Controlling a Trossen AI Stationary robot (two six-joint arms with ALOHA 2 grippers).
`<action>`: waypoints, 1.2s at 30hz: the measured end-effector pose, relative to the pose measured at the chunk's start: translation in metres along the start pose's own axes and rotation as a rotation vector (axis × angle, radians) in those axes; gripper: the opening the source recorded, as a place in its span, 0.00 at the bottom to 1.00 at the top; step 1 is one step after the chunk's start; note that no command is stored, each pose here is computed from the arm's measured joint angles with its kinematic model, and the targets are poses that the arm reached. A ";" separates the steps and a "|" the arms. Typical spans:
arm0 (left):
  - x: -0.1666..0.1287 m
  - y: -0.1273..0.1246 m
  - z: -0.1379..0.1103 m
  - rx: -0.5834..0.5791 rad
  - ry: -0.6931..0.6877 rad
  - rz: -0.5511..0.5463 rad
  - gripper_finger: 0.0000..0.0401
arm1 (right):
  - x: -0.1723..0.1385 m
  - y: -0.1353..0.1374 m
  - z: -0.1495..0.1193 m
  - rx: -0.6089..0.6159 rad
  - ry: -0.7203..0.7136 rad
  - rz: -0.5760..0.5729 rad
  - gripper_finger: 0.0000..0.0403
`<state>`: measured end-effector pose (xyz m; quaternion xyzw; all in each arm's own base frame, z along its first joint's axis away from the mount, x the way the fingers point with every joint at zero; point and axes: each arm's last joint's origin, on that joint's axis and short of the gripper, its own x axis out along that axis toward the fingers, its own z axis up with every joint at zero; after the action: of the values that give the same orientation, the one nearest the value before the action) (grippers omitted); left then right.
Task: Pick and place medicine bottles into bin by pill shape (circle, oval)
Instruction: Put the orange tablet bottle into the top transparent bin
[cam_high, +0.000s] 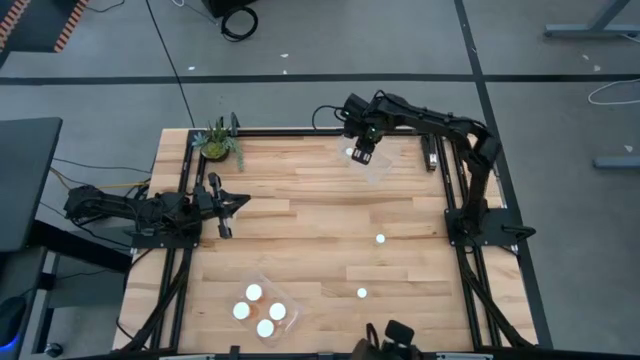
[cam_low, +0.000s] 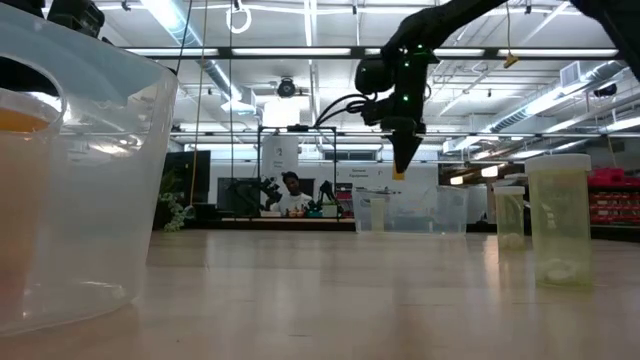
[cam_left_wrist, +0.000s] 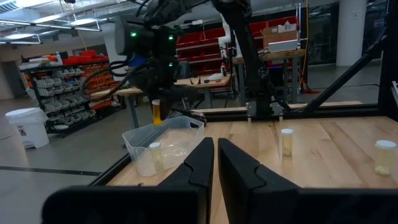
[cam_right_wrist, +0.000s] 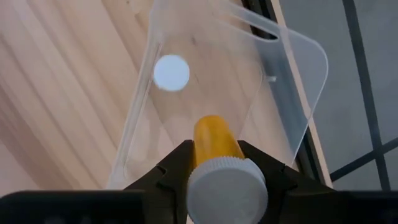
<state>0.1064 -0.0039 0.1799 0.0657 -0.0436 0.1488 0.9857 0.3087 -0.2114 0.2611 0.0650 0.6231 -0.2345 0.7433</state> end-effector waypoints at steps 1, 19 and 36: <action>0.000 0.000 0.000 0.000 0.000 0.000 0.08 | 0.002 -0.001 0.004 -0.002 0.010 0.002 0.31; 0.000 0.000 0.000 0.000 0.000 0.000 0.08 | 0.045 -0.028 0.030 -0.005 0.089 0.015 0.31; 0.000 0.000 0.000 0.000 0.001 0.000 0.07 | 0.071 -0.032 0.030 0.012 0.096 0.068 0.31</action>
<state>0.1064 -0.0039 0.1798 0.0658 -0.0432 0.1489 0.9857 0.3298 -0.2704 0.2057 0.1020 0.6540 -0.2095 0.7197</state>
